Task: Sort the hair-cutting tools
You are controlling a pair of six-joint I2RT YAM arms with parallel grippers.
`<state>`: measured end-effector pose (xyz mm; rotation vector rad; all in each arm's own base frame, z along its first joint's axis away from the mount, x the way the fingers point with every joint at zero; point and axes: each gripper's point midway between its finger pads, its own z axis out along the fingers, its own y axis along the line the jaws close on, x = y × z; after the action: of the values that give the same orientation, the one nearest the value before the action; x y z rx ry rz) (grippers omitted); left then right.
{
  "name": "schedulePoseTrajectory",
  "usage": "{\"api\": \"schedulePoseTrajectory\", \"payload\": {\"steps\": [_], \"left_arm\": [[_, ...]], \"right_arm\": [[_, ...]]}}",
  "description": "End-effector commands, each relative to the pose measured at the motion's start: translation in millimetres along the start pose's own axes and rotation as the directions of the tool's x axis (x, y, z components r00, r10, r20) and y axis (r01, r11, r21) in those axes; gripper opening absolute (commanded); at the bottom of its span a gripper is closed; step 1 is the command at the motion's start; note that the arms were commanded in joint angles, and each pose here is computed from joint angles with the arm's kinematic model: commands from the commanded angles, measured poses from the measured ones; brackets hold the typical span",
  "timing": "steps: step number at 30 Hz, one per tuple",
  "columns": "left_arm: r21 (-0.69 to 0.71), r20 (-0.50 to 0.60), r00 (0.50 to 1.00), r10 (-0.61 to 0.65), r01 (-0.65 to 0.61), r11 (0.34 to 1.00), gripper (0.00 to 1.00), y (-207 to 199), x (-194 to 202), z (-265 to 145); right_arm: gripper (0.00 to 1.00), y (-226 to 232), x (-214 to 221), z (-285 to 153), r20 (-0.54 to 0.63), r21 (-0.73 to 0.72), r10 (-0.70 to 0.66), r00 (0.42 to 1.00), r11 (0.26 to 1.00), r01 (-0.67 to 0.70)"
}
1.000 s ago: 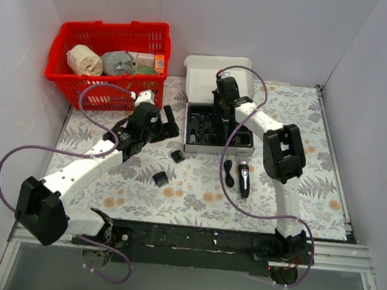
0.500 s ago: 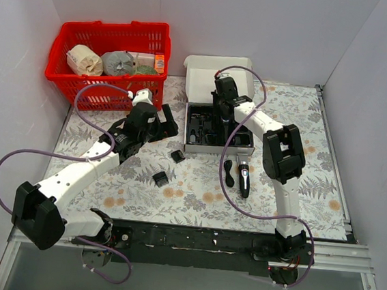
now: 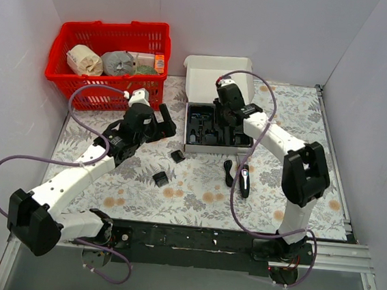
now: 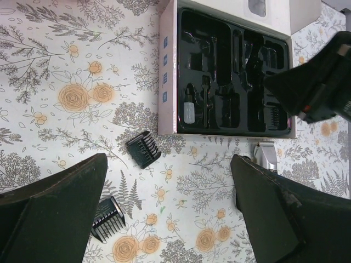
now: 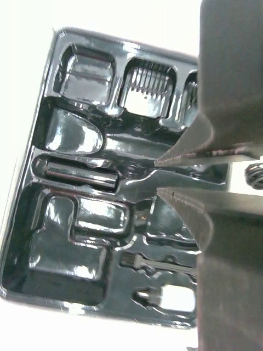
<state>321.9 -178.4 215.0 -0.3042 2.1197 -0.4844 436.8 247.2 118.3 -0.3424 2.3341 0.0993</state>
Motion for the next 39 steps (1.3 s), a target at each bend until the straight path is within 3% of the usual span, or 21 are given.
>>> {"api": "schedulePoseTrajectory", "payload": {"steps": [1, 4, 5, 9, 20, 39], "left_arm": [[0.006, 0.008, 1.000, 0.005, -0.005, 1.000, 0.98, 4.7, 0.6, -13.5], [0.019, -0.005, 1.000, 0.008, -0.008, 1.000, 0.98, 5.3, 5.2, -17.5], [0.024, -0.007, 1.000, 0.010, -0.010, 1.000, 0.98, 6.3, 6.1, -20.1], [0.045, -0.037, 0.999, 0.017, -0.016, 0.999, 0.98, 9.0, 17.1, -26.1], [0.114, -0.055, 0.998, -0.010, 0.016, 0.993, 0.98, 8.6, 26.2, -51.5], [0.110, -0.081, 0.997, -0.018, 0.027, 0.994, 0.98, 12.3, 36.0, -49.6]], "right_arm": [[0.37, -5.8, -15.5, -56.9, 0.068, 0.002, -0.021, 0.997, 1.000, 0.021], [0.49, -15.5, 7.9, -75.1, 0.045, 0.014, -0.023, 0.999, 1.000, 0.023], [0.57, -18.3, 16.4, -78.7, 0.035, 0.016, -0.025, 0.999, 1.000, 0.024], [0.69, -38.9, 49.5, -98.7, -0.007, 0.070, -0.016, 1.000, 0.997, 0.017], [0.73, -61.8, 140.1, -119.3, -0.126, 0.100, 0.045, 0.991, 0.994, -0.032], [0.74, -44.7, 201.3, -83.7, -0.208, 0.024, 0.094, 0.974, 0.996, -0.091]]}}
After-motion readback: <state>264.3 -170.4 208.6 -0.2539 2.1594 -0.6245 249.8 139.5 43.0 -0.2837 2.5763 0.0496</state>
